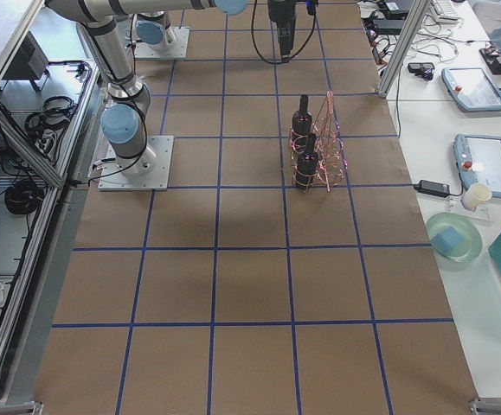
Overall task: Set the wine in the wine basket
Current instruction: 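Lift the bottle upright with the left gripper toward the table center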
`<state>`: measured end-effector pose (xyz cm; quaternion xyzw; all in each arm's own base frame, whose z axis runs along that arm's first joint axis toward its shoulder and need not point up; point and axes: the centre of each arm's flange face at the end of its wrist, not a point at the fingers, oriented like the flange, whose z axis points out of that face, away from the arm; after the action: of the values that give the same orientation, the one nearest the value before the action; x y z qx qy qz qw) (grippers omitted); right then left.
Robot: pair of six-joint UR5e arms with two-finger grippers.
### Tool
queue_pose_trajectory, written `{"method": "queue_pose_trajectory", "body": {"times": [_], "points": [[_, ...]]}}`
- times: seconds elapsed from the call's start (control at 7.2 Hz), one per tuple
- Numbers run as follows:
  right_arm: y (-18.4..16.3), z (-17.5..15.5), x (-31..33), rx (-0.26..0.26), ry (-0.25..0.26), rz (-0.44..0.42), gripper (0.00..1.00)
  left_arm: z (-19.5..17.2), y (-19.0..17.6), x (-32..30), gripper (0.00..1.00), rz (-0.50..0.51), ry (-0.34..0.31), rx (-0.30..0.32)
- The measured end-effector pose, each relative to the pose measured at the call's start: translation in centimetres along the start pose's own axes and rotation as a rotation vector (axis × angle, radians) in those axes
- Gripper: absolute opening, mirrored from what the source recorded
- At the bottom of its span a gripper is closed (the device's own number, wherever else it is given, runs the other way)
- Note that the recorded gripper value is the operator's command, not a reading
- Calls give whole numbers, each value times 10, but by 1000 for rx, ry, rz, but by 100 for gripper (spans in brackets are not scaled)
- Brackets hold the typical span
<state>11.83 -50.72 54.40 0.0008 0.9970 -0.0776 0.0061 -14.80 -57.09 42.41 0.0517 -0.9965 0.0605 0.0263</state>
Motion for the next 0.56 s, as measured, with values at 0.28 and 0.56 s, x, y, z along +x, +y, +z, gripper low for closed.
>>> {"method": "queue_pose_trajectory", "body": {"times": [0.28,0.56], "points": [[0,0,0,-1,0,0,100,16,47,48,0,5,7,-8],[0,0,0,0,-1,0,100,26,86,74,0,35,4,-23]]}}
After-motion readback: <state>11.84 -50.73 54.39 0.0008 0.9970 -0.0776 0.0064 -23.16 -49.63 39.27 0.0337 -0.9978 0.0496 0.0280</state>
